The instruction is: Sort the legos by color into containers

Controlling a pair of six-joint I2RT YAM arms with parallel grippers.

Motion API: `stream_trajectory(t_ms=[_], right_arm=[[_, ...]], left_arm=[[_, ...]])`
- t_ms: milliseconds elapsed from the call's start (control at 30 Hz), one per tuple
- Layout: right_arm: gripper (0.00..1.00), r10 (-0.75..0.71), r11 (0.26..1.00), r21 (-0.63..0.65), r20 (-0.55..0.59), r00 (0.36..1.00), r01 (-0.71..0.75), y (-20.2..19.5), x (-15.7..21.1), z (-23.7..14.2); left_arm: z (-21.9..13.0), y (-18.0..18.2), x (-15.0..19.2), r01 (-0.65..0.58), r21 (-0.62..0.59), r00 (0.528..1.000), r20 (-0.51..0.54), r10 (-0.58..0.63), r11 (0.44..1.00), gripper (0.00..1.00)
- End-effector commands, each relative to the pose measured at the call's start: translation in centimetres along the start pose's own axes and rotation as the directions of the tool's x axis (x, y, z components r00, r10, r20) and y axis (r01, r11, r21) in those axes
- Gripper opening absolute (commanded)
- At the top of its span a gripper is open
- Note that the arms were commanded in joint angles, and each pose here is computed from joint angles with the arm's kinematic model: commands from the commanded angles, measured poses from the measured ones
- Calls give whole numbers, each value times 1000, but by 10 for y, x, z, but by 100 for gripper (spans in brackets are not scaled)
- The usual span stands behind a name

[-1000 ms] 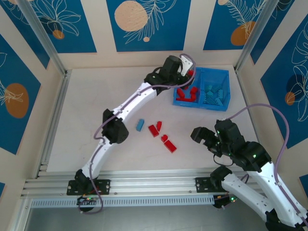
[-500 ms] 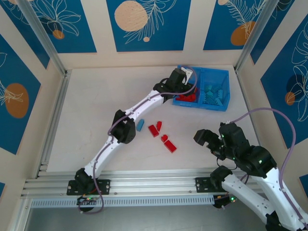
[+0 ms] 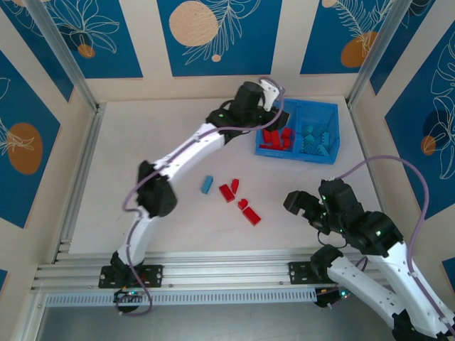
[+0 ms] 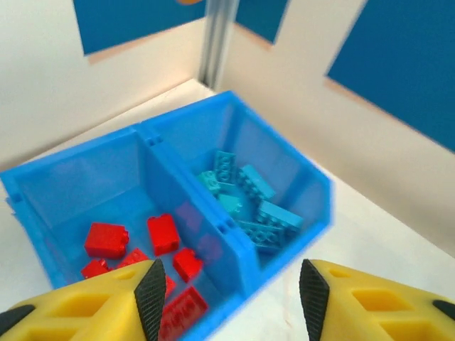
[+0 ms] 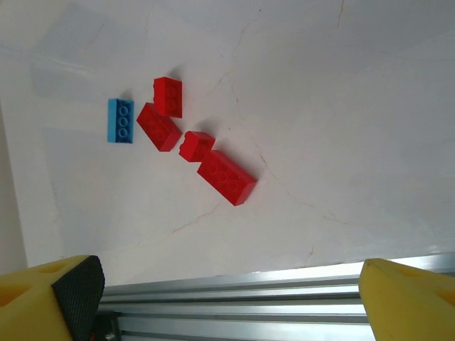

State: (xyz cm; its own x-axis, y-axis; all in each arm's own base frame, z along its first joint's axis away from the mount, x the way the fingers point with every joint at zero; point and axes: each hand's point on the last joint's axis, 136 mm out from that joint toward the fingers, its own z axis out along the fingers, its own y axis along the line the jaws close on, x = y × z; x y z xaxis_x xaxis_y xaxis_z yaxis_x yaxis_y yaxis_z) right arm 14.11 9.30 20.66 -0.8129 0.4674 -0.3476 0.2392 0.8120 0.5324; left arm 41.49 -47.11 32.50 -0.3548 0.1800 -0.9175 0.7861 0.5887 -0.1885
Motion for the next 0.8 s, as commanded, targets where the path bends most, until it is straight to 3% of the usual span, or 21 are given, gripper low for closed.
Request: stream_trajectory(t_ms=[0,200,367,467,633,767], right_arm=[[94,-122,993,-5,-53,991,122,10,4,18],[93,-329,944,-25,-148,933,329,28,18,60],[93,-468,882,-49,-213,858,469,41,38,99],[93,-535,838,-44,-266,802,545,45,52,123],[93,-592,764,45,-344,728,643,37,65,162],[85,-598,723,104,-403,693,683,26,69,187]], left_arm=[[-76,-43,-43,-184,93,964,210,162,978,56],[-175,-65,4,-452,73,866,272,418,889,61],[-231,-88,88,-675,199,737,215,641,710,74],[-260,-97,134,-728,289,679,181,712,621,83],[-293,-98,184,-789,338,588,174,790,512,100],[-299,-95,202,-798,351,566,161,808,490,100]])
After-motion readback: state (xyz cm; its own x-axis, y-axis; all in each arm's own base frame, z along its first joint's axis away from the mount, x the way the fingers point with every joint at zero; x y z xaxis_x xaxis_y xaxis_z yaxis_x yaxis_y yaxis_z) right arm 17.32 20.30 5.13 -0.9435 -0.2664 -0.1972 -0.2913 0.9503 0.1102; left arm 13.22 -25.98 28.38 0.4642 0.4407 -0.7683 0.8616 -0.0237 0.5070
